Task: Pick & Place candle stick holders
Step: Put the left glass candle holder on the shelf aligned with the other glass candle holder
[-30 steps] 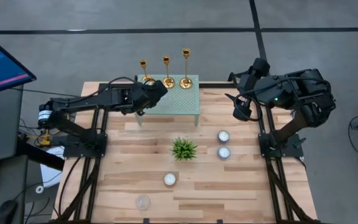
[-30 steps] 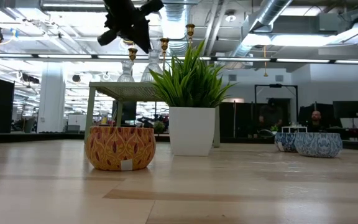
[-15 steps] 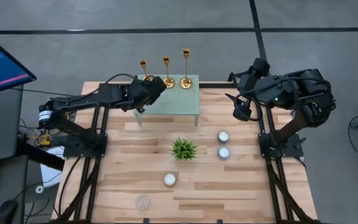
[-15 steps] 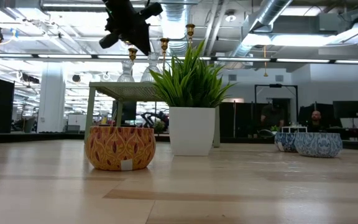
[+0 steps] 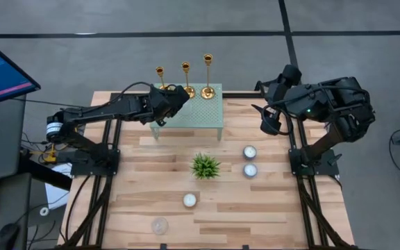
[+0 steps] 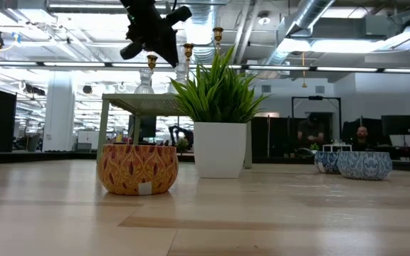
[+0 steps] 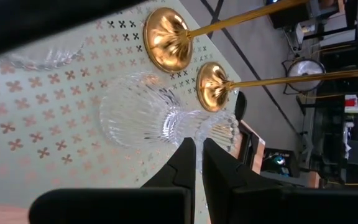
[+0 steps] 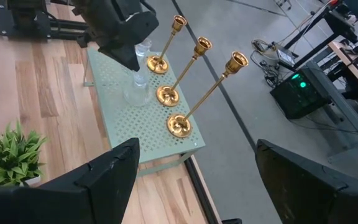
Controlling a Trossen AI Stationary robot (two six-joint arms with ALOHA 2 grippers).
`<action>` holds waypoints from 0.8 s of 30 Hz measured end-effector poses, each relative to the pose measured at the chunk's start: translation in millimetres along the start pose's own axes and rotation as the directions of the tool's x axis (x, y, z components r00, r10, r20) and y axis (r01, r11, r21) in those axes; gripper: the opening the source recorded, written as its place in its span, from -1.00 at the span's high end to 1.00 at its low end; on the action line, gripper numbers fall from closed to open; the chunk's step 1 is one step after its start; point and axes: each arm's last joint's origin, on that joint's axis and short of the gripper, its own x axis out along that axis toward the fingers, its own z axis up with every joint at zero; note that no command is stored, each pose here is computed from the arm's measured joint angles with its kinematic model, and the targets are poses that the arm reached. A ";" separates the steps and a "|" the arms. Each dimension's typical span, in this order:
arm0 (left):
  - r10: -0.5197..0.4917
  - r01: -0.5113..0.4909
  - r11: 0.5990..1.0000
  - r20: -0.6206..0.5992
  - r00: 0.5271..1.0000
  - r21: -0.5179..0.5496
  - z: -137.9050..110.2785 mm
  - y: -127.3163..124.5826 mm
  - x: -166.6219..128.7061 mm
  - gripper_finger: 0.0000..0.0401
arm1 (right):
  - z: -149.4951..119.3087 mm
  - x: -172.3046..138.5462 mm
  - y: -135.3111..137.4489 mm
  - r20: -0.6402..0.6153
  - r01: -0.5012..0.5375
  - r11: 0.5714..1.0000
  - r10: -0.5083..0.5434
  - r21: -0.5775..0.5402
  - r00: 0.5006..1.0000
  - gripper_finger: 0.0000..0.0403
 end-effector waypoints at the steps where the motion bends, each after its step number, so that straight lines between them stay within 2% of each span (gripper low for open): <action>1: -0.001 0.001 1.000 0.000 1.000 -0.001 0.0 -0.1 0.0 0.95 | 0.0 0.0 0.0 0.000 0.000 1.000 0.000 0.000 1.000 -0.54; 24: -0.011 0.011 1.000 0.029 1.000 0.010 0.8 -1.0 -0.1 0.90 | 0.0 -0.3 0.4 0.001 -0.002 1.000 0.002 0.001 1.000 -0.54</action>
